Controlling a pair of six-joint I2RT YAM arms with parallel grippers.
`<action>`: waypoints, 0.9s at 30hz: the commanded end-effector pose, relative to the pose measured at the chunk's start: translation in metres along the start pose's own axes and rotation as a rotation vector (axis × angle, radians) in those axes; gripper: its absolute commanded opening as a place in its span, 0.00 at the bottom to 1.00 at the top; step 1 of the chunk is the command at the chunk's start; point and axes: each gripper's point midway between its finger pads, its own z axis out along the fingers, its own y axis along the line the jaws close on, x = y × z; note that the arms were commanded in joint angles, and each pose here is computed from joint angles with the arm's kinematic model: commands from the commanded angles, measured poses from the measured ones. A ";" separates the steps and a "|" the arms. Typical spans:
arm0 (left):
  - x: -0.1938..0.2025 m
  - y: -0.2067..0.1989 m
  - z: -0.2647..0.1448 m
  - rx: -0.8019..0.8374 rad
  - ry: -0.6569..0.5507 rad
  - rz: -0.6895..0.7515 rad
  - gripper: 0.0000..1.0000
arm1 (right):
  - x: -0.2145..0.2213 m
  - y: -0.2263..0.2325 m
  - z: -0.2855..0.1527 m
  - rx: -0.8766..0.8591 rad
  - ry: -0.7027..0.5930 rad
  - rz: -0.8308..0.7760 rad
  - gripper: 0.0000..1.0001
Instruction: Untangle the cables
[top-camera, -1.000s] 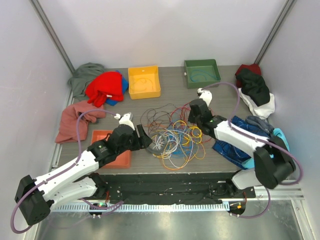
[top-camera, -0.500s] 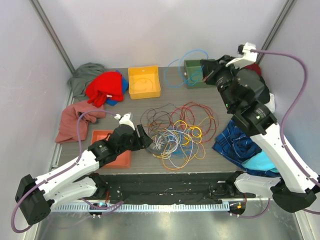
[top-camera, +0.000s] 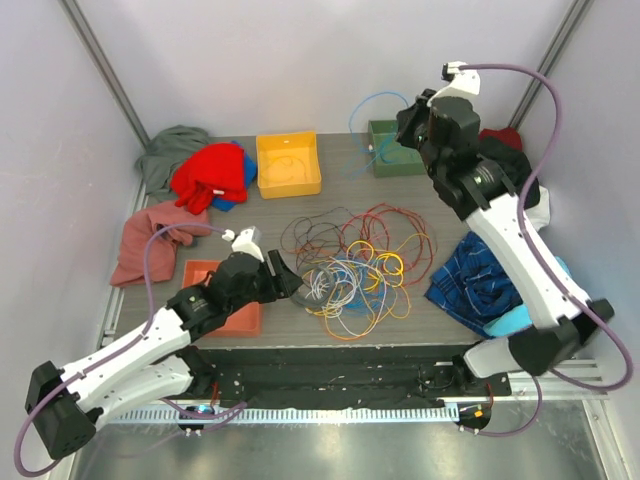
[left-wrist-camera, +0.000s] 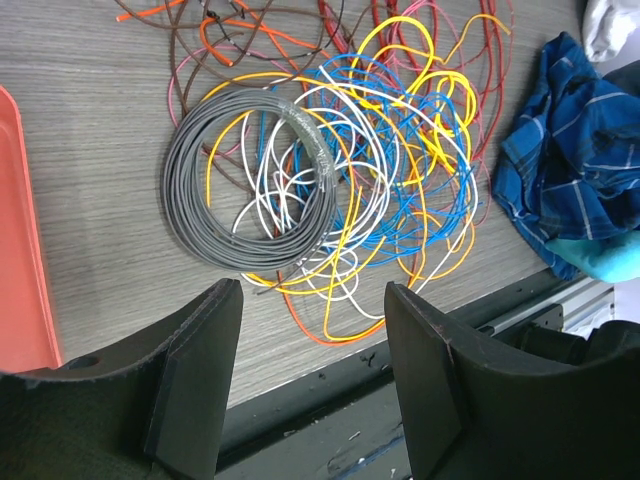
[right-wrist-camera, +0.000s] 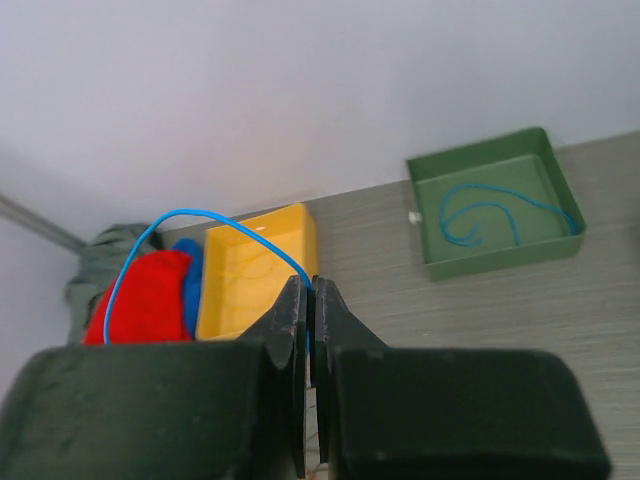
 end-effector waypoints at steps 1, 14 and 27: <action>-0.011 -0.004 -0.009 0.019 -0.054 0.003 0.63 | 0.002 -0.034 0.042 0.064 0.037 0.060 0.01; -0.014 0.009 0.002 -0.082 -0.039 0.085 0.65 | 0.016 -0.110 0.157 0.264 0.027 0.012 0.01; -0.006 0.020 0.018 -0.159 0.009 0.101 0.65 | 0.066 -0.178 0.231 0.331 0.081 0.086 0.01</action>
